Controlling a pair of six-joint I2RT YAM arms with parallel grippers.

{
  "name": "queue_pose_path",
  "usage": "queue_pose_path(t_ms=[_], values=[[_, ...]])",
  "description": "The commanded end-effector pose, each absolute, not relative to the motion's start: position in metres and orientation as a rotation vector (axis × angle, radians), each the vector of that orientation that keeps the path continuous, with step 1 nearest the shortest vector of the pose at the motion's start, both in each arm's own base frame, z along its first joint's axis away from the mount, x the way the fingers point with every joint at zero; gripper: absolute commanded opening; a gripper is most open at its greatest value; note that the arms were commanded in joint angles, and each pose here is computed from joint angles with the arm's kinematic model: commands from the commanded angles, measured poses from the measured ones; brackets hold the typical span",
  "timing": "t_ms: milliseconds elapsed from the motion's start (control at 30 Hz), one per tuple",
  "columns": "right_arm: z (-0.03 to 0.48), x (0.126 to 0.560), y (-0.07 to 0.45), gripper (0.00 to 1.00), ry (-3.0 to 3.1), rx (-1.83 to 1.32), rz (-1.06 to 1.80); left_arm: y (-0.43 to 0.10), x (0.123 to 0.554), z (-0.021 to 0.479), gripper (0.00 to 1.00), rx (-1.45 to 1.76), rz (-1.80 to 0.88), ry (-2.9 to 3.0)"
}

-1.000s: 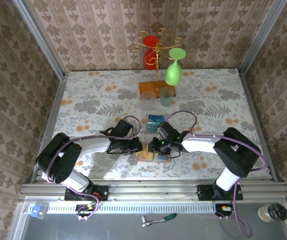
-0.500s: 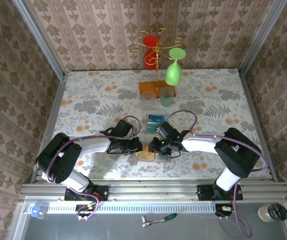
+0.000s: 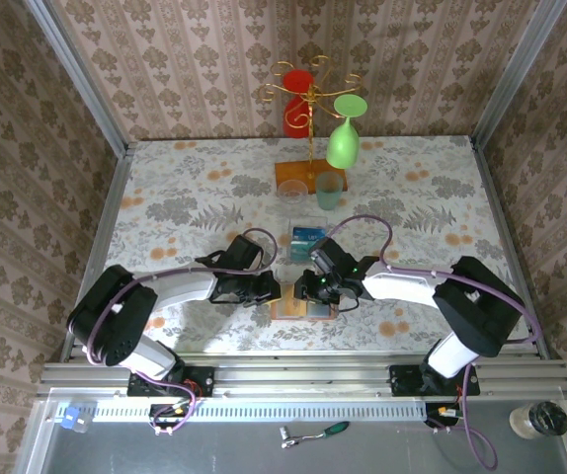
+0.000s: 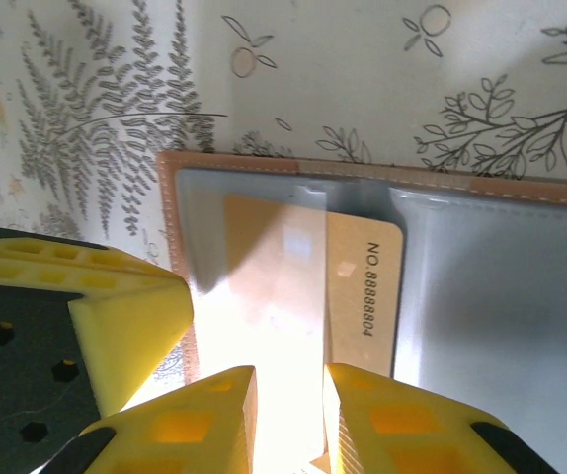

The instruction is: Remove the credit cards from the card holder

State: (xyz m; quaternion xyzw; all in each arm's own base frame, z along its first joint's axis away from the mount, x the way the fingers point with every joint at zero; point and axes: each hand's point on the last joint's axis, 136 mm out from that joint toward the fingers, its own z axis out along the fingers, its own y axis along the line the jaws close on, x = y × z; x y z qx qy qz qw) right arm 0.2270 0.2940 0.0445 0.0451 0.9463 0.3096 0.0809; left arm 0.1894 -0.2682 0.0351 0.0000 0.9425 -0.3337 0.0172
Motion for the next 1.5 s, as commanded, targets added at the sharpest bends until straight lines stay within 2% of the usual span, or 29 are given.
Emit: queue_pose_path(t_ms=[0, 267, 733, 1100, 1467], values=[[0.055, 0.229, 0.29, 0.25, 2.792, 0.123, 0.906, -0.27, 0.196, 0.053, 0.12, 0.035, -1.032, 2.892], [0.052, 0.229, 0.278, 0.25, 2.803, 0.156, 0.885, -0.283, 0.191, 0.057, 0.1, 0.087, -1.04, 2.895], [0.037, 0.224, 0.275, 0.28, 2.853, 0.169, 0.892, -0.282, 0.178, 0.027, 0.04, 0.099, -0.938, 2.988], [0.028, 0.221, 0.278, 0.28, 2.873, 0.173, 0.908, -0.278, 0.184, 0.043, 0.05, 0.087, -0.924, 2.934], [0.024, 0.222, 0.282, 0.28, 2.871, 0.176, 0.944, -0.277, 0.177, 0.019, 0.03, 0.07, -0.915, 2.994]])
